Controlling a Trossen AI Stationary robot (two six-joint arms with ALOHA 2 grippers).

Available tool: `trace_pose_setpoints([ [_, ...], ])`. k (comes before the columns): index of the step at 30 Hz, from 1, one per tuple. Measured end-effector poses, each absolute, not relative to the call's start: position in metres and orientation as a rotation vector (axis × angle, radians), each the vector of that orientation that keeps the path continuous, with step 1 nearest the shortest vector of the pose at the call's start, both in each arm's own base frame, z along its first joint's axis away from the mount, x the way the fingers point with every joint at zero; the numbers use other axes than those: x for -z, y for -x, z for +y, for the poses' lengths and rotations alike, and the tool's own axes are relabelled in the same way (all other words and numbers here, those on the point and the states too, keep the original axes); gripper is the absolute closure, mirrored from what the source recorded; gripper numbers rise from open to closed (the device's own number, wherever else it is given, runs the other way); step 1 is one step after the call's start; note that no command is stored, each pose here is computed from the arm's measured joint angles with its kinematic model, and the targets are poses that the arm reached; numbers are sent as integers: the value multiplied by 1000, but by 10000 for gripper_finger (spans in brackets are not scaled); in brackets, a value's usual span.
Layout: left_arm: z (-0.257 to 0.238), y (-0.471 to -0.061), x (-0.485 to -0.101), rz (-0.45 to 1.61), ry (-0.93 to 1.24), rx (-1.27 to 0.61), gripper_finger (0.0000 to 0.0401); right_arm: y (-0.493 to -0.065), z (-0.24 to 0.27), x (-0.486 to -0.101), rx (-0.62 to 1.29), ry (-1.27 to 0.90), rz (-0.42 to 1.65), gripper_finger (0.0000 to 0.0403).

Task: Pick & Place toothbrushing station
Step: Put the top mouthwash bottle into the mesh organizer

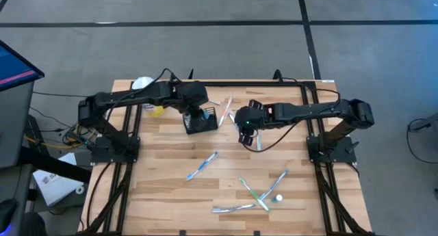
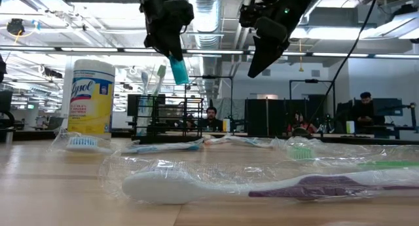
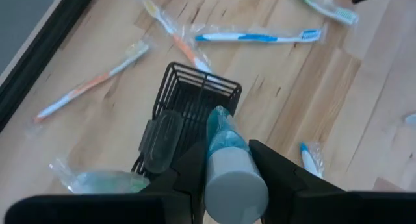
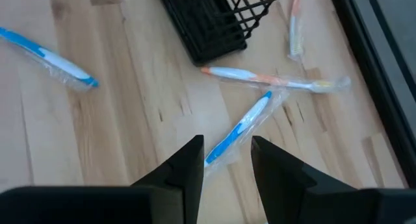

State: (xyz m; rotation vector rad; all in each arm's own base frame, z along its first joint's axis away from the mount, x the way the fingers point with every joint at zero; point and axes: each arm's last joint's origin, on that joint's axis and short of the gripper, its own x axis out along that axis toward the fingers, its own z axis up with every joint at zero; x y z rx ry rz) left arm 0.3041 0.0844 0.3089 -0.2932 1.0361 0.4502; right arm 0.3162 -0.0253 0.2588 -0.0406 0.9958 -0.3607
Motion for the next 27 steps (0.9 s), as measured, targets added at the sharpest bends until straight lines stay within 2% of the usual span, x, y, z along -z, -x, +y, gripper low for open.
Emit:
trace_pose_setpoints([
  [14,84,-301,-305,1106,292,-462,314,-318,-27,-260,340,33,977,285],
  [27,94,-315,-277,1211,292,-458,313,-319,-26,-260,330,27,965,285],
])
